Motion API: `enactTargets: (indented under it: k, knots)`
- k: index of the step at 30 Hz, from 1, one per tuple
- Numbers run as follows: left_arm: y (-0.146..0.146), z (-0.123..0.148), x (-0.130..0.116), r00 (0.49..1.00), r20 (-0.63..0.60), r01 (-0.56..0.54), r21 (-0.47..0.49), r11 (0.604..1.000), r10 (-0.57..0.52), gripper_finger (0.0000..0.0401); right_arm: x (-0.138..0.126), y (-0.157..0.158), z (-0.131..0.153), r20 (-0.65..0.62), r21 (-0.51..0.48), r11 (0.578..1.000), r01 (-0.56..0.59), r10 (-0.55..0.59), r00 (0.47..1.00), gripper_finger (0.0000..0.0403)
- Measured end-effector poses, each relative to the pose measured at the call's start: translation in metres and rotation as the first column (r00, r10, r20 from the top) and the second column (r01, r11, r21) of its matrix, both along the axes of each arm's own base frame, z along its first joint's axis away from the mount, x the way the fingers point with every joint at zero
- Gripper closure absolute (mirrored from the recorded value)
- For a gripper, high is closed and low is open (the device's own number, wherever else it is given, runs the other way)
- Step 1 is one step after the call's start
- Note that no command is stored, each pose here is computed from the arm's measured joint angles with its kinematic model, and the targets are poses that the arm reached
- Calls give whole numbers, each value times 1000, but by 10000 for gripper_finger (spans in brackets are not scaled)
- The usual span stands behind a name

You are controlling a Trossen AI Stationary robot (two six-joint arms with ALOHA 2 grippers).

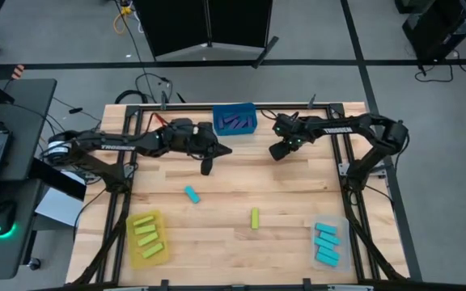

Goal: Sort blocks
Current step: Put the yellow green block into the yellow bin

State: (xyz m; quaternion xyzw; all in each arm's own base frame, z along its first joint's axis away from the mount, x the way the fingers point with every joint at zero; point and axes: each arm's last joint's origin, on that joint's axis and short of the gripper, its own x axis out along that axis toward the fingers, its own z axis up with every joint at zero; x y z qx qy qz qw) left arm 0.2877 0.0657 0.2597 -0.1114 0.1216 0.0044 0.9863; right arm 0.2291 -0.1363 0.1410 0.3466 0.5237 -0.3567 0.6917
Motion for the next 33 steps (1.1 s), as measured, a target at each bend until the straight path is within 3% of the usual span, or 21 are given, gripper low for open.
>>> enactTargets:
  k: [3,8,11,16,18,23,33]
  knots:
    - [3,8,-3,999,49,-16,9,1000,16,401,2,3,23,95,-18,1000,-19,20,995,288]
    - [10,22,0,985,106,-140,4,990,139,401,5,20,78,311,-157,983,-94,139,940,288]
    - [13,34,2,969,145,-207,24,978,201,401,4,36,118,486,-292,944,-155,286,825,288]
    - [13,66,7,949,263,-170,-39,985,175,401,-5,62,170,670,-481,864,-146,470,575,288]
    - [11,78,8,948,290,-128,-36,991,133,401,-9,71,183,698,-524,843,-122,508,504,288]
    - [4,100,11,941,326,-88,-26,996,91,391,-7,86,198,704,-603,795,-75,574,418,288]
    - [-3,105,33,945,324,-22,-80,997,47,293,18,96,221,663,-688,723,-65,662,350,288]
